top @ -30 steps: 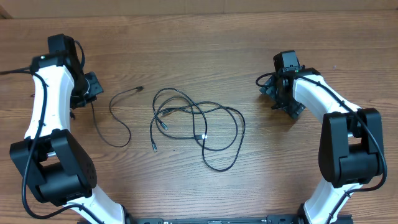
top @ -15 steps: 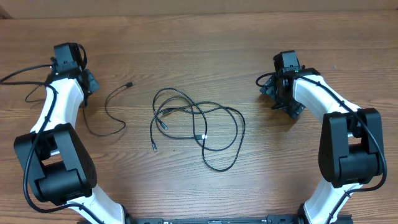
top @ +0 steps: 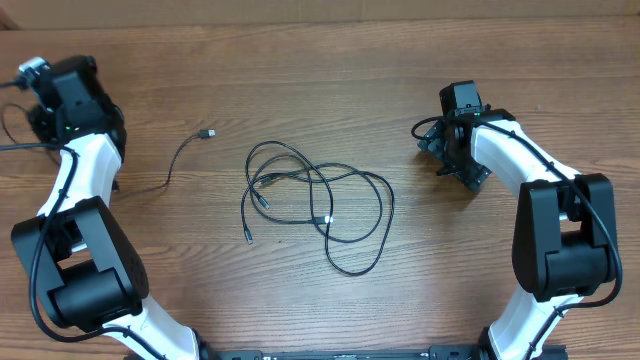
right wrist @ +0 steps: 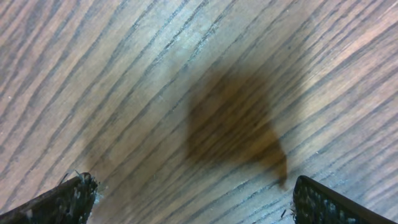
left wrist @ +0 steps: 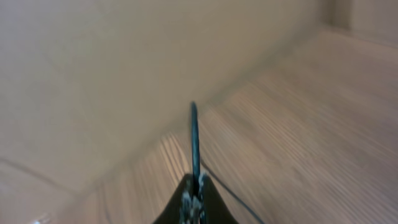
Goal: Untangle cables
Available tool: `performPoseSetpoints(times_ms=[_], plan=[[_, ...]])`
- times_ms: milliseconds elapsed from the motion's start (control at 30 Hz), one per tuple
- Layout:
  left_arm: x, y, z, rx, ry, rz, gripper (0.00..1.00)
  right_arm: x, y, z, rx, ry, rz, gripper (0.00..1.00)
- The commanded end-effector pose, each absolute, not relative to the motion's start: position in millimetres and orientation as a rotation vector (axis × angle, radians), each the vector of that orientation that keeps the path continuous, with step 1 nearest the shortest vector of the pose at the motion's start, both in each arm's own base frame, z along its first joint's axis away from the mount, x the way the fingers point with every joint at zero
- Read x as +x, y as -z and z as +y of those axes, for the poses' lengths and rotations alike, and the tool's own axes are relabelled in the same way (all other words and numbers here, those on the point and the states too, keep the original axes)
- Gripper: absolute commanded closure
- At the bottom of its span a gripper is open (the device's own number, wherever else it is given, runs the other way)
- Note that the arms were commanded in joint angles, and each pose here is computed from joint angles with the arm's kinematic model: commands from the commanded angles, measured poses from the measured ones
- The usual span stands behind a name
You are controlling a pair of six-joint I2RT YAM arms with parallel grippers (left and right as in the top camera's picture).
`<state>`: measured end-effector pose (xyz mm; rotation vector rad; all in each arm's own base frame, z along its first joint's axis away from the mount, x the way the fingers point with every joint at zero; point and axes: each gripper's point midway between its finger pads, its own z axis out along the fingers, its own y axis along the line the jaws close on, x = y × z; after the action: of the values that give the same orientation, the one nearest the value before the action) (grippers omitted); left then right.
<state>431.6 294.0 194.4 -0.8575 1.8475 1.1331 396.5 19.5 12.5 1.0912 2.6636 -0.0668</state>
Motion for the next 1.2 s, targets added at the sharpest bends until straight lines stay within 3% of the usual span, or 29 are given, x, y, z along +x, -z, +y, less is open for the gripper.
performPoseSetpoints(times_ms=[0, 167, 300, 467, 800, 1167], plan=[[426.0, -233.7, 308.8, -0.721, -1.375, 1.819, 0.96, 396.7, -15.9, 17.7, 1.095, 0.071, 2.650, 0.00], [433.4, -267.1, 310.5, -0.623, -1.456, 1.737, 0.96, 396.7, -15.9, 17.6, 1.095, 0.072, 2.649, 0.00], [454.7, -215.3, 295.2, -0.411, -1.294, 1.993, 0.96, 396.7, -15.9, 17.7, 1.095, 0.071, 2.650, 0.00], [476.5, -135.2, 235.5, -0.097, -0.786, 2.316, 0.96, 396.7, -15.9, 17.6, 1.095, 0.072, 2.649, 0.00], [491.5, -106.7, 129.4, 0.139, -0.005, 2.345, 0.96, 396.7, -15.9, 17.7, 1.095, 0.071, 2.650, 0.00], [471.5, -65.6, 113.6, 0.138, 0.117, 2.453, 0.96, 396.7, -15.9, 17.7, 1.095, 0.071, 2.650, 0.00]])
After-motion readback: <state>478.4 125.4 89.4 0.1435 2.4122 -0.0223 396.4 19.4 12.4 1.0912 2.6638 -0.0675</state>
